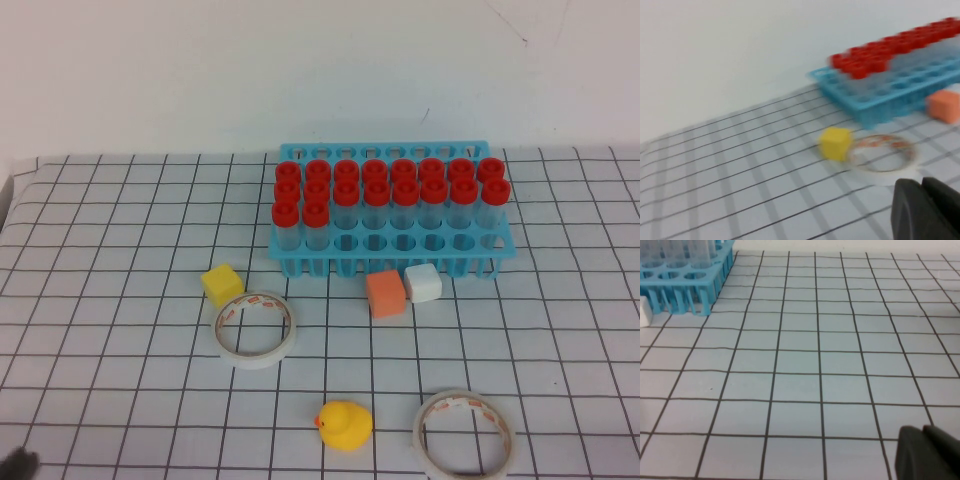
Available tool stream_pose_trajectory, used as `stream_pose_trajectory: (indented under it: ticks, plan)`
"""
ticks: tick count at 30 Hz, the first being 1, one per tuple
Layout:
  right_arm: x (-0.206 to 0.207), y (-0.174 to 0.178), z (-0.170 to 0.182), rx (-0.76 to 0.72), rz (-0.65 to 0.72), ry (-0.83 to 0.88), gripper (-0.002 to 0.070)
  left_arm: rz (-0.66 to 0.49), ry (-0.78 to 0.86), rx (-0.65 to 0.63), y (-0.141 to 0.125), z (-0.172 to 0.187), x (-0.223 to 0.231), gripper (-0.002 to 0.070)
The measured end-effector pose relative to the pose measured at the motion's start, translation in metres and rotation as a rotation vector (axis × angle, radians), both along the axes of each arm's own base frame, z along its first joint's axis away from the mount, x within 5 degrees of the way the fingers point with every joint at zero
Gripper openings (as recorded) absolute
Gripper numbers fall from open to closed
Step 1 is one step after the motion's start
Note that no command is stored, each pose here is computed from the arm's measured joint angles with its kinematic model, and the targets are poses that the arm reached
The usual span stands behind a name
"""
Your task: Place the test tubes
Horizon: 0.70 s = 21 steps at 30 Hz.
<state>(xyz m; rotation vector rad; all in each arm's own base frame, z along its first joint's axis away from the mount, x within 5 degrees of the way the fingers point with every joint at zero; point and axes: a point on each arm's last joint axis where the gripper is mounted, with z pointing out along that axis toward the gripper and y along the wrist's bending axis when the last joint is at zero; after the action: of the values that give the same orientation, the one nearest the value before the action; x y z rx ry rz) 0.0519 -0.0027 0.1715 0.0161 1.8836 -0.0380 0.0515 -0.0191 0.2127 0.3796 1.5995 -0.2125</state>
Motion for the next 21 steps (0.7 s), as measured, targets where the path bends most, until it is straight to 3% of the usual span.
stream_pose_trajectory:
  ticks: [6,10,21]
  plan:
    - [0.0,0.0,0.0,0.0,0.0,0.0,-0.0001,0.267,0.008,-0.02,0.014,-0.001,0.003,-0.0001]
    - [0.0,0.0,0.0,0.0,0.0,0.002,-0.0001,0.384,0.025,-0.042,0.02,-0.011,0.005,-0.0001]
    - [0.0,0.0,0.0,0.0,0.0,0.003,-0.0001,0.424,0.085,-0.114,0.021,-0.025,0.004,-0.0001]
